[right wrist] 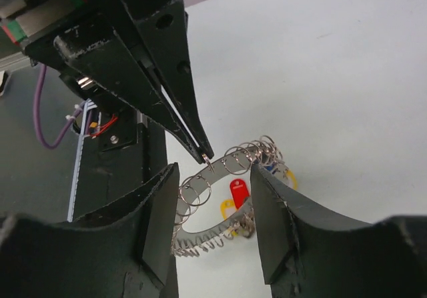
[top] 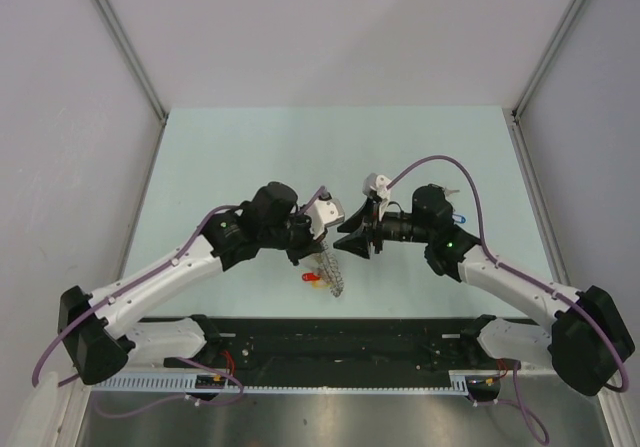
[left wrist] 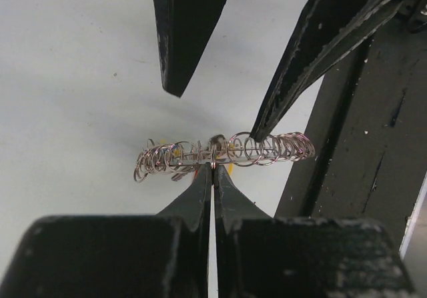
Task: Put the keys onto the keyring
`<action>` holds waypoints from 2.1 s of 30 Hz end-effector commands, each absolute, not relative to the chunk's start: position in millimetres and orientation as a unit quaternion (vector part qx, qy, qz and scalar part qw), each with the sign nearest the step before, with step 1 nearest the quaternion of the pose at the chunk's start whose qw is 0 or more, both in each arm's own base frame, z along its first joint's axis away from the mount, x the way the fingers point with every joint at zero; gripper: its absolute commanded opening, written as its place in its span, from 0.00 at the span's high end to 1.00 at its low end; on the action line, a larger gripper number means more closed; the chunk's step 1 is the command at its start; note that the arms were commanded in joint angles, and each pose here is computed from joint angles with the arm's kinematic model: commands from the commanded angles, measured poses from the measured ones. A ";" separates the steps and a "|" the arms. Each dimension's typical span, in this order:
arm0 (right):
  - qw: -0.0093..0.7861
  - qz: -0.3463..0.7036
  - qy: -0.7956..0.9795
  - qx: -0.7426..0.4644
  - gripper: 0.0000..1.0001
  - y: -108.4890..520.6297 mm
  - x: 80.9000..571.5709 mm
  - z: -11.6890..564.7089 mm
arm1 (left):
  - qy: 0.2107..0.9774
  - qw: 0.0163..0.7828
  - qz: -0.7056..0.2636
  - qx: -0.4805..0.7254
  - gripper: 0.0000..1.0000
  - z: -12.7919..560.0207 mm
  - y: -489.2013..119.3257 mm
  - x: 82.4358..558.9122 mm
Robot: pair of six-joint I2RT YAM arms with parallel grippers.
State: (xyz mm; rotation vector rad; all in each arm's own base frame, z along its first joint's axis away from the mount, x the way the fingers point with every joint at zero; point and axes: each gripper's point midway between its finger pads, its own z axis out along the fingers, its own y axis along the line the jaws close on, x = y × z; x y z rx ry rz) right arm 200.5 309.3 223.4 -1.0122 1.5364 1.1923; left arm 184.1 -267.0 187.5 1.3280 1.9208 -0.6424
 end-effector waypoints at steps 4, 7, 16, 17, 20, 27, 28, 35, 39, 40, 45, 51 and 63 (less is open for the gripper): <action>0.451 0.520 0.554 -0.467 0.51 319.3 183.0 233.6 | 0.688 0.393 -0.307 0.527 1.00 220.7 -279.1 175.9; 0.442 0.524 0.554 -0.472 0.53 320.5 181.0 228.2 | 0.683 0.391 -0.316 0.530 1.00 222.2 -280.2 173.5; 0.428 0.538 0.544 -0.481 0.60 324.5 176.7 225.0 | 0.667 0.395 -0.337 0.535 1.00 229.9 -282.4 166.7; 0.426 0.540 0.542 -0.483 0.60 324.7 175.3 224.3 | 0.665 0.396 -0.338 0.535 1.00 231.0 -282.9 166.5; 0.423 0.540 0.542 -0.486 0.62 325.5 174.4 222.7 | 0.663 0.393 -0.344 0.536 1.00 231.3 -284.0 164.8; 0.418 0.542 0.539 -0.491 0.71 326.9 172.8 222.0 | 0.663 0.389 -0.347 0.538 1.00 230.3 -284.7 164.3; 0.417 0.542 0.538 -0.492 0.72 327.1 172.9 221.9 | 0.663 0.389 -0.347 0.537 1.00 230.3 -284.6 164.4; 0.403 0.545 0.540 -0.499 0.78 330.5 169.8 216.0 | 0.671 0.369 -0.349 0.539 1.00 222.2 -286.0 163.5; 0.403 0.544 0.539 -0.501 0.80 331.4 169.4 216.8 | 0.677 0.361 -0.346 0.540 1.00 218.4 -286.1 164.3; 0.403 0.544 0.538 -0.502 0.80 331.3 169.1 217.7 | 0.679 0.358 -0.346 0.539 1.00 217.4 -285.8 164.0; 0.409 0.541 0.537 -0.502 0.80 330.7 169.5 222.6 | 0.684 0.354 -0.341 0.539 1.00 213.7 -284.8 165.5; 0.410 0.541 0.536 -0.502 0.80 330.6 168.9 226.4 | 0.687 0.349 -0.340 0.540 0.99 211.7 -284.9 165.7; 0.402 0.545 0.535 -0.506 0.92 333.1 166.0 225.0 | 0.687 0.348 -0.342 0.538 0.99 212.8 -285.8 165.6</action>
